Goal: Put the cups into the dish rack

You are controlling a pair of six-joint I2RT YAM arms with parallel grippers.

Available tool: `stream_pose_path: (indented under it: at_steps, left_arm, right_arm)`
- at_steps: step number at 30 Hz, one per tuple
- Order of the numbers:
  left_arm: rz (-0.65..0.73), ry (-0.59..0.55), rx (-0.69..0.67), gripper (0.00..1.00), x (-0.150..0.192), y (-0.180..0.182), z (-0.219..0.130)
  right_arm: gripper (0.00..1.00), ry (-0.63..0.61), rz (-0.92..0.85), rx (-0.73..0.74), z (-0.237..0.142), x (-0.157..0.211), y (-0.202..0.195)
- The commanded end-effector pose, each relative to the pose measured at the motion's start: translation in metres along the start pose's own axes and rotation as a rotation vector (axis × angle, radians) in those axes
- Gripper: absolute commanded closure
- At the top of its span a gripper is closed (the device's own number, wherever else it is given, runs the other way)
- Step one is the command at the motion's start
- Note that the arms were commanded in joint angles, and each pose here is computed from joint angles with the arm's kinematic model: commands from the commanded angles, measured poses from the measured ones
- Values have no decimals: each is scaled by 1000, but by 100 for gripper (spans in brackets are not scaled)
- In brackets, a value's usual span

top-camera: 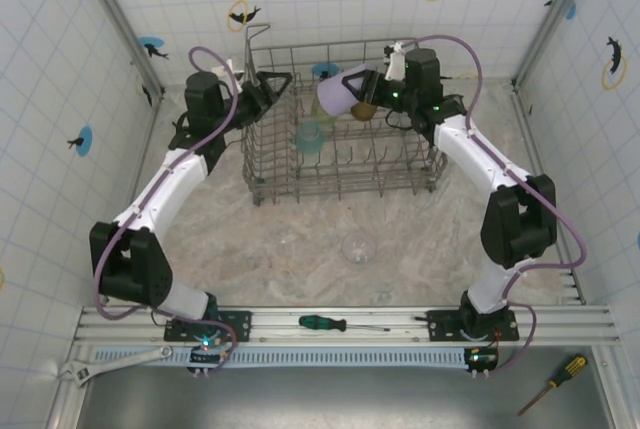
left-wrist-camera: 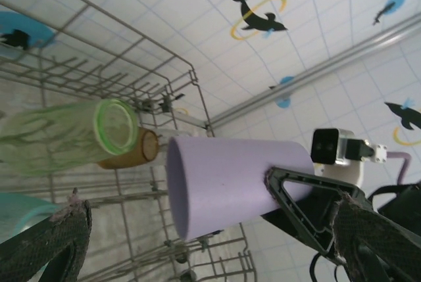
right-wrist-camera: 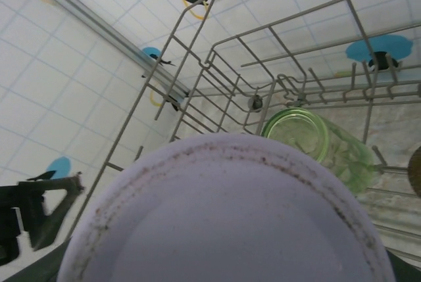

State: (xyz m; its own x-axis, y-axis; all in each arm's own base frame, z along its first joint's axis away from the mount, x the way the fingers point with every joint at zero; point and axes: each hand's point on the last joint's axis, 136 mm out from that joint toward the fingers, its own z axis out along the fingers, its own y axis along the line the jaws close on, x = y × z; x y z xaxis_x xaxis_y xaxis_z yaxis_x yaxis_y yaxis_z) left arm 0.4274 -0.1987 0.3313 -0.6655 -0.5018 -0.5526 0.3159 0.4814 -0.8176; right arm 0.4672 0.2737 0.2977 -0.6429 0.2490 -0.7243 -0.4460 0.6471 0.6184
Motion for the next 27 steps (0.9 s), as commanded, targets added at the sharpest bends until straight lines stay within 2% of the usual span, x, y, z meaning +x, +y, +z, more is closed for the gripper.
stream_pose_path:
  at_steps: [1,11,27]
  left_arm:
    - [16,-45,-42,3,-12,2,-23]
    - [28,-95,-231,3,-17,46,-59]
    - [104,-126,-414,3,-20,67,-94]
  right_arm:
    - [91,-22,-94,75,-8,-12,6]
    - [90,47,-211,230,7,3,0]
    - [90,150,-352,446,18,23,-19]
